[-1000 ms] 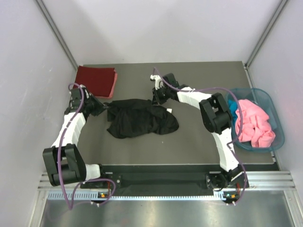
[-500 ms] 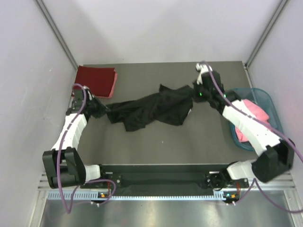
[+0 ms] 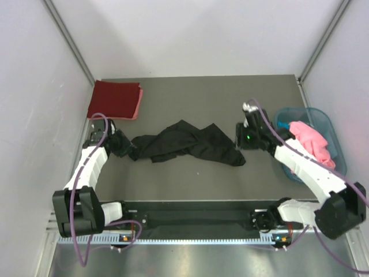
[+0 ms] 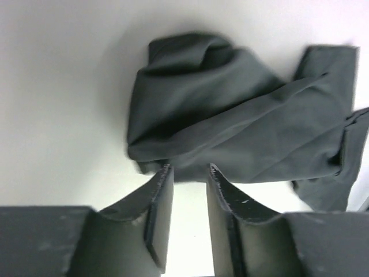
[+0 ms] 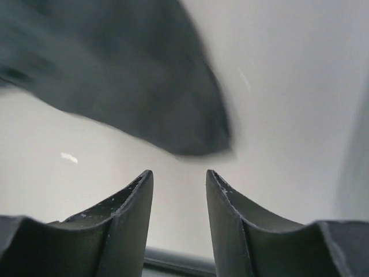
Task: Fold and stack the t-shirts
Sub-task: Flatten the tshirt out
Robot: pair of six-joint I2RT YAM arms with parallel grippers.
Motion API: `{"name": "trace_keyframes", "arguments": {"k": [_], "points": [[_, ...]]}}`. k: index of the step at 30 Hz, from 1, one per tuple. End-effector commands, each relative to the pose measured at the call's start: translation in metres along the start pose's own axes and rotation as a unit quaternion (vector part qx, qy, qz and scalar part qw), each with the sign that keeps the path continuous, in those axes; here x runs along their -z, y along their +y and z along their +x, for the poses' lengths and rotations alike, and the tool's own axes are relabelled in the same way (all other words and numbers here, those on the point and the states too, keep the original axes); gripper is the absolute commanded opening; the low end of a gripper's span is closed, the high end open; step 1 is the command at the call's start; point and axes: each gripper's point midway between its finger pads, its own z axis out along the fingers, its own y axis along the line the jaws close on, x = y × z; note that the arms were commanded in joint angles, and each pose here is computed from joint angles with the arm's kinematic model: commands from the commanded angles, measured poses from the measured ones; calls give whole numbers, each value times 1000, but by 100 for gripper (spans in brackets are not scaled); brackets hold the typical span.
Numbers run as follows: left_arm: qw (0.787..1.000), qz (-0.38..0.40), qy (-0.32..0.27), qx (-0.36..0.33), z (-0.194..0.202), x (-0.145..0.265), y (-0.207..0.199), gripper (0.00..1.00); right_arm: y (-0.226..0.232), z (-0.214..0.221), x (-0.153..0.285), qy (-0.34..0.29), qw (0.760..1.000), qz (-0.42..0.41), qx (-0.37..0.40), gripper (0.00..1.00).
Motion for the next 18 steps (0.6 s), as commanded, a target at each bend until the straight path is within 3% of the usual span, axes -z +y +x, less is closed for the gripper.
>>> {"name": "trace_keyframes", "arguments": {"k": [1,5,7,12,18], "points": [[999,14,-46,-18,-32,14,-19,36,65,-78,2,-86,987,-120,69,44],[997,1,-63,-43,-37,20,-14,41,112,-104,-56,-49,982,-138,122,47],[997,1,-59,-51,-35,19,-14,42,131,-130,-63,-69,976,-143,152,49],[998,11,-38,-50,-26,10,-13,43,129,-142,-129,-35,971,-122,201,52],[998,16,-29,-47,-19,1,-10,43,113,-150,-165,-17,963,-138,232,40]]}}
